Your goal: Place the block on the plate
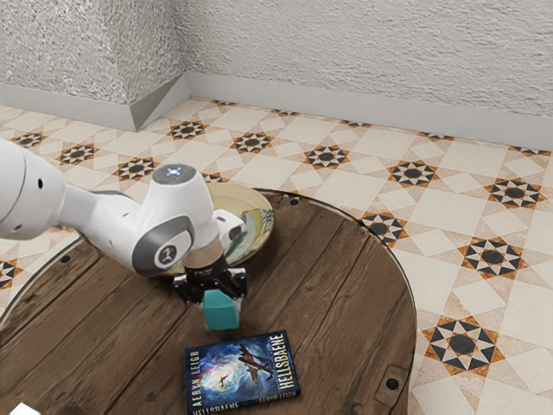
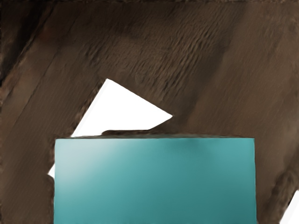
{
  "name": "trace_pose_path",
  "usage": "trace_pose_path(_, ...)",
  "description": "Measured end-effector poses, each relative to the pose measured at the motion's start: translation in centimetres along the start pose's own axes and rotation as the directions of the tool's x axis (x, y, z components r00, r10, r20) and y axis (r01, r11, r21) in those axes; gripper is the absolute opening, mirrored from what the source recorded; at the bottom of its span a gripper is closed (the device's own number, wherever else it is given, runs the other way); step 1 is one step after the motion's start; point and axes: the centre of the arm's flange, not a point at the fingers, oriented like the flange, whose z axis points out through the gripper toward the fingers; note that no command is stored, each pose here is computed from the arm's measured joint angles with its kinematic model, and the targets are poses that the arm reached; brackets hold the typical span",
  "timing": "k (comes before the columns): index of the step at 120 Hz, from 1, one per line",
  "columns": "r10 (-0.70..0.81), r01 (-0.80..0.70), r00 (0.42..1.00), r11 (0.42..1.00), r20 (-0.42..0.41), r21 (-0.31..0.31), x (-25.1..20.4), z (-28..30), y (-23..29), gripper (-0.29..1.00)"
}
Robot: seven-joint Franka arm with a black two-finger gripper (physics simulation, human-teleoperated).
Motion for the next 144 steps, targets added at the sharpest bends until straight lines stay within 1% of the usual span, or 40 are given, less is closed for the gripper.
trace_pose_path(18,0.017,-0.018,1.0,0.999,-0.025,-0.031,-0.4,-3.9,0.5,0.34)
trace_pose_path(42,0.046,-0.047,0.998,0.998,-0.037,-0.032,-0.2,-7.2,1.7,0.32)
trace_pose_path(55,0.054,-0.055,0.997,0.998,-0.053,-0.024,1.3,-10.1,2.8,0.3)
trace_pose_path(72,0.054,-0.053,0.997,0.999,-0.047,0.009,3.1,-11.9,2.8,0.29)
trace_pose_path(91,0.046,-0.045,0.999,0.997,-0.021,0.062,6.0,-11.1,2.2,0.28)
trace_pose_path(108,-0.011,0.012,1.0,0.996,-0.013,0.094,10.4,-10.3,-1.4,0.22)
trace_pose_path(115,-0.02,0.021,1.0,0.994,-0.011,0.103,12.0,-9.9,-2.2,0.2)
trace_pose_path(129,0.0,0.0,1.0,0.993,-0.002,0.114,13.9,-8.8,-2.0,0.23)
trace_pose_path(144,0.014,-0.015,1.0,0.993,0.008,0.115,15.7,-7.9,-2.9,0.24)
